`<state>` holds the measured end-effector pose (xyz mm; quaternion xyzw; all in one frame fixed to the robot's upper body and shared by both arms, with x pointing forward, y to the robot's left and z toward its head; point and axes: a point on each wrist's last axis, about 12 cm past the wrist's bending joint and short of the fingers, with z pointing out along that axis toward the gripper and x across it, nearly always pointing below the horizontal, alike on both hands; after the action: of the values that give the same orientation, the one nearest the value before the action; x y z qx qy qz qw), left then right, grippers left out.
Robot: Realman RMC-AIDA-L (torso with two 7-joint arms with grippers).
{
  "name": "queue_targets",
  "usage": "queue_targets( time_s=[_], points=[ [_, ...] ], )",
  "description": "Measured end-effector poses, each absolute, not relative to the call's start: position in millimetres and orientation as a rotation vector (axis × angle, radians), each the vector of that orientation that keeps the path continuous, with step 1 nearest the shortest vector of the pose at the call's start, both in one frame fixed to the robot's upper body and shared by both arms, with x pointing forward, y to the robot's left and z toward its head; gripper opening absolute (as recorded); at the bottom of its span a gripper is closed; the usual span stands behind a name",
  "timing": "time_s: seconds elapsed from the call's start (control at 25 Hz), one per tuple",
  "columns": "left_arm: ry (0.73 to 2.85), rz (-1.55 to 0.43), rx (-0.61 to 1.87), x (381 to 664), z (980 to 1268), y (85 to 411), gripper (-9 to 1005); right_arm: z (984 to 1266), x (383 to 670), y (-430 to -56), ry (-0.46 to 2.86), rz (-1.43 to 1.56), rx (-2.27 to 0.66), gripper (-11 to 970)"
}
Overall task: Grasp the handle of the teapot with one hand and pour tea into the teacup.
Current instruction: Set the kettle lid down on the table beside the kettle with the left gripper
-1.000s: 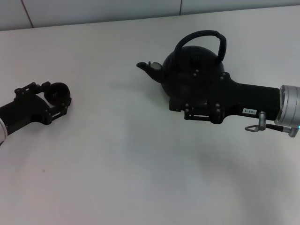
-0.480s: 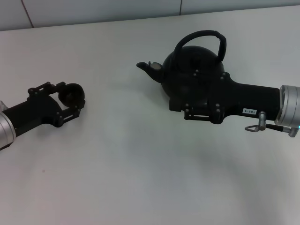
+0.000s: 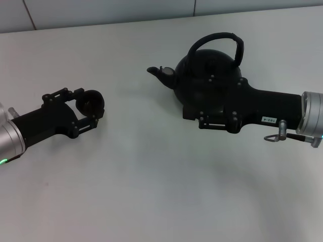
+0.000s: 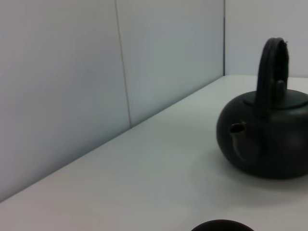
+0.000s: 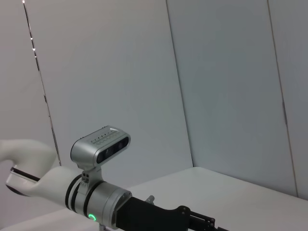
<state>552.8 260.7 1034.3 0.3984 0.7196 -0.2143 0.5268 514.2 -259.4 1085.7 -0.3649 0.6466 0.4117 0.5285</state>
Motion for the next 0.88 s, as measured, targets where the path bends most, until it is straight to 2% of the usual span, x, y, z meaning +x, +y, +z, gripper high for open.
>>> queue_targets(
  time_s=[0.88],
  points=[
    [1.727, -0.535, 1.039, 547.2, 1027.4, 249.5, 699, 1085.4, 512.8, -259.2, 1.539, 0.988, -0.878, 753]
  ],
)
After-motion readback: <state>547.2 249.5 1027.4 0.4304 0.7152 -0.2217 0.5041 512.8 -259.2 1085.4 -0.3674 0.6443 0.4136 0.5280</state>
